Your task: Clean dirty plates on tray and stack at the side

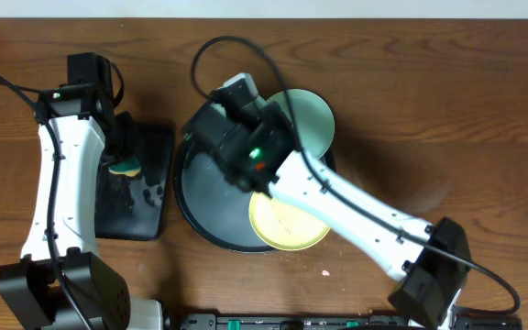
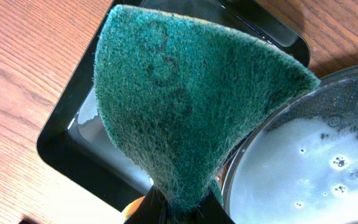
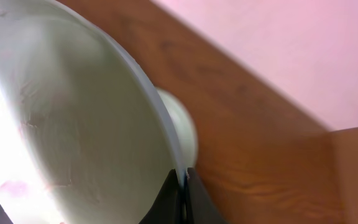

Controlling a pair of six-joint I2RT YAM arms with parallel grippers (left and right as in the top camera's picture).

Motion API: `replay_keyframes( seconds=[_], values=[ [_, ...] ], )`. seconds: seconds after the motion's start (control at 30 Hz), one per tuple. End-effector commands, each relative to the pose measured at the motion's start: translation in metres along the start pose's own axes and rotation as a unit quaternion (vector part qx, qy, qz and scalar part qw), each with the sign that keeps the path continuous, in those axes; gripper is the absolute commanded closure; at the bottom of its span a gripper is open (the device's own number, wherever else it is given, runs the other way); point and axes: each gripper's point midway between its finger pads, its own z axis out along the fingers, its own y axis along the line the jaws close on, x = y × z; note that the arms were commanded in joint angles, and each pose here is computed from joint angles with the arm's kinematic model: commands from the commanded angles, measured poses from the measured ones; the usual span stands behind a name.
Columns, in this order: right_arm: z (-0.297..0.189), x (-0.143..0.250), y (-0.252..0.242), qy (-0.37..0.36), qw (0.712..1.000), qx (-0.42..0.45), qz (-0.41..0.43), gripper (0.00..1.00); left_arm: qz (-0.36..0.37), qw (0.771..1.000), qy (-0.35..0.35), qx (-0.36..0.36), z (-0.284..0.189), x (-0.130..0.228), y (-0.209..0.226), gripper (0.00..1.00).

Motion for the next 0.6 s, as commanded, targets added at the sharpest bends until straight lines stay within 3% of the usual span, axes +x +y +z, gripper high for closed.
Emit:
replay_keyframes(
  seconds=[0.0, 0.27, 0.57],
  values=[
    [-0.032, -0.023, -0.035, -0.064, 0.992, 0.113, 0.001, 0.99, -0.007, 1.000, -0.013, 0.000, -0.007, -0.004, 0.002, 0.91],
    [-0.074, -0.038, -0.043, -0.128, 0.973, 0.194, 0.004, 0.99, -0.007, 1.000, -0.013, 0.000, -0.007, -0.004, 0.002, 0.91],
    [-0.069, -0.036, -0.036, -0.121, 0.978, 0.170, 0.003, 0.99, -0.007, 1.000, -0.013, 0.000, -0.007, -0.004, 0.002, 0.91]
  ],
)
